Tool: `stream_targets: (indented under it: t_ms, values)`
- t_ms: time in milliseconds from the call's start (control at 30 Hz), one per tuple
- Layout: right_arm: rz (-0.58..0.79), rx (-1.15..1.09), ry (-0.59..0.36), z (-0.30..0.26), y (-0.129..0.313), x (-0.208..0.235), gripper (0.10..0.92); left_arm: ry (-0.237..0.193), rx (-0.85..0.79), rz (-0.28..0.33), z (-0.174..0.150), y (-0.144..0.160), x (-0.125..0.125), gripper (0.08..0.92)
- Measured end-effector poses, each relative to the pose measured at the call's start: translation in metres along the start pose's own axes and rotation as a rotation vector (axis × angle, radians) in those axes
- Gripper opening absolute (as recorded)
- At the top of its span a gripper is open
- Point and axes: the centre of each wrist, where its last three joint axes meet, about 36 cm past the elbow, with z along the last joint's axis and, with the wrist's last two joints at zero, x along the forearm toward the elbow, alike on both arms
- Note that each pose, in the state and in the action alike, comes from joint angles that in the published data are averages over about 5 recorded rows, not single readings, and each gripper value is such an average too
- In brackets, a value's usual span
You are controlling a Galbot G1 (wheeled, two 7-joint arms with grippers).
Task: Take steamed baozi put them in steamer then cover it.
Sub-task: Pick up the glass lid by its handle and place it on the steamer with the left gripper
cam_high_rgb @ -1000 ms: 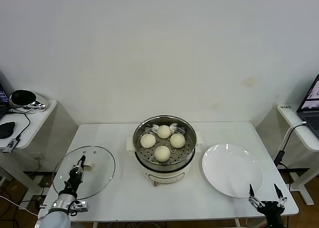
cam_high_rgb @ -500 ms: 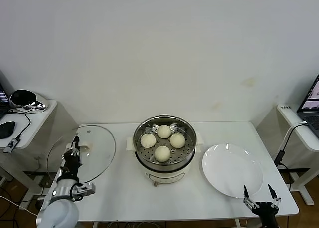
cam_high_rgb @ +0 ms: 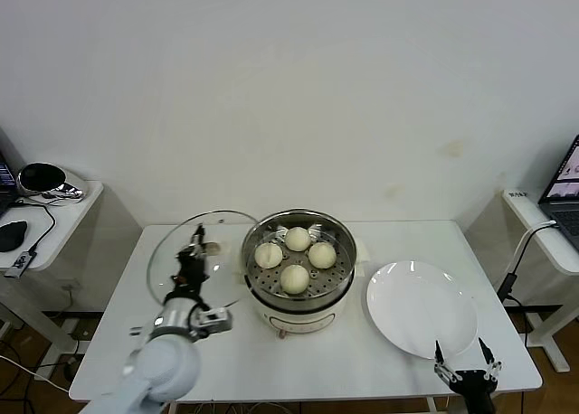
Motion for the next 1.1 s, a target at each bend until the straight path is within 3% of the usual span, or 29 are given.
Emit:
stream_targets:
  t_ms: [267, 500, 1100]
  values:
    - [-0.009, 0.000, 0.002, 0.000, 0.006, -0.003, 0.823, -0.077, -0.033, 0.030, -0.052, 0.002, -0.012, 0.132]
    - [-0.012, 0.003, 0.009, 0.003, 0.009, -0.004, 0.823, -0.116, -0.070, 0.032, -0.084, -0.002, -0.026, 0.132]
    - [-0.021, 0.007, 0.020, 0.009, 0.011, -0.003, 0.823, -0.097, -0.087, 0.080, -0.145, -0.034, -0.066, 0.132]
